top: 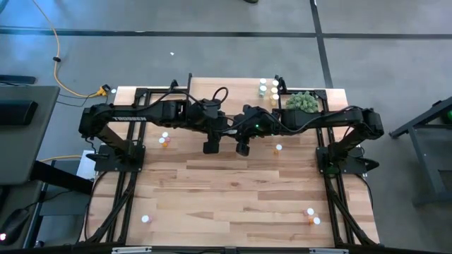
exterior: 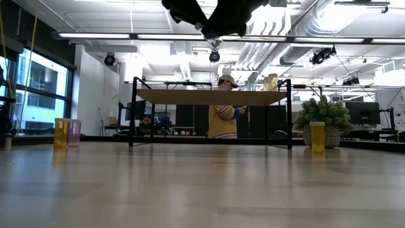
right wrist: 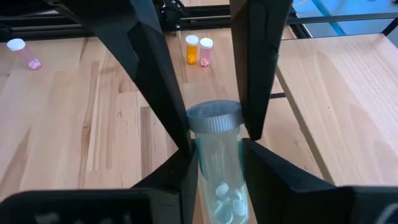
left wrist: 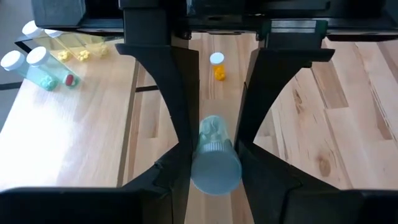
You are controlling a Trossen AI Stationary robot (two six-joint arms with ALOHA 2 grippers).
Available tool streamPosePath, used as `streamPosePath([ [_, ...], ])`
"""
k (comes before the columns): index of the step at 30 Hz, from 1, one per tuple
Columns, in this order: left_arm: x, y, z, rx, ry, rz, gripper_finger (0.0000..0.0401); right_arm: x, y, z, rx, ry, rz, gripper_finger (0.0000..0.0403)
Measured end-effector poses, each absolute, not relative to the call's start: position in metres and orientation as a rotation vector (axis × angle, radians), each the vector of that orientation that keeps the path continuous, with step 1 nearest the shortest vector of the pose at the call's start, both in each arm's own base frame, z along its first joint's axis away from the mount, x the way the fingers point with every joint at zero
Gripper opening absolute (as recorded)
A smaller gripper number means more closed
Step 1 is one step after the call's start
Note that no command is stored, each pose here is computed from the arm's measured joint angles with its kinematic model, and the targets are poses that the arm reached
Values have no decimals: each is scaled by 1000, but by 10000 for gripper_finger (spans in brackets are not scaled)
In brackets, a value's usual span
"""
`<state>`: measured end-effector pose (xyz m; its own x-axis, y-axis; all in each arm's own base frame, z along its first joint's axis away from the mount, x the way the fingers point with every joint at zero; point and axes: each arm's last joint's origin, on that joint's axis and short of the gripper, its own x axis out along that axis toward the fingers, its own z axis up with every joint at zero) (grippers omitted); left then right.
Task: Pick and place medicine bottles onto shelf by color
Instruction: Put the blue pill bottle on the shelf aligned with the other blue pill bottles
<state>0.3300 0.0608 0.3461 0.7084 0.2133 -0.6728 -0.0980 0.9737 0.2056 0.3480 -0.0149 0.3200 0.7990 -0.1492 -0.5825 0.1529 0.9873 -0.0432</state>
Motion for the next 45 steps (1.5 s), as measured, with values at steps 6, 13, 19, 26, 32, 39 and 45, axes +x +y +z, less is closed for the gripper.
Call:
streamPosePath([
  [6, 330, 61, 346, 178, 766, 167, 121, 348, -15, 320, -1, 625, -160, 103],
  [13, 330, 61, 346, 172, 768, 171, 160, 347, -15, 319, -10, 635, -161, 103],
  [19, 327, 59, 349, 152, 750, 122, 190, 344, -16, 315, -46, 694, -151, 103],
  [26, 309, 56, 361, 147, 762, 117, 191, 320, -26, 326, -89, 775, -164, 103],
  [32, 289, 56, 371, 76, 750, 156, 189, 269, -38, 344, -14, 829, -256, 103],
  [39, 272, 53, 357, -51, 667, 209, 188, 209, -26, 305, 229, 541, -321, 103],
  [45, 257, 49, 340, -154, 311, 233, 188, 202, -21, 279, 287, 196, -373, 103],
])
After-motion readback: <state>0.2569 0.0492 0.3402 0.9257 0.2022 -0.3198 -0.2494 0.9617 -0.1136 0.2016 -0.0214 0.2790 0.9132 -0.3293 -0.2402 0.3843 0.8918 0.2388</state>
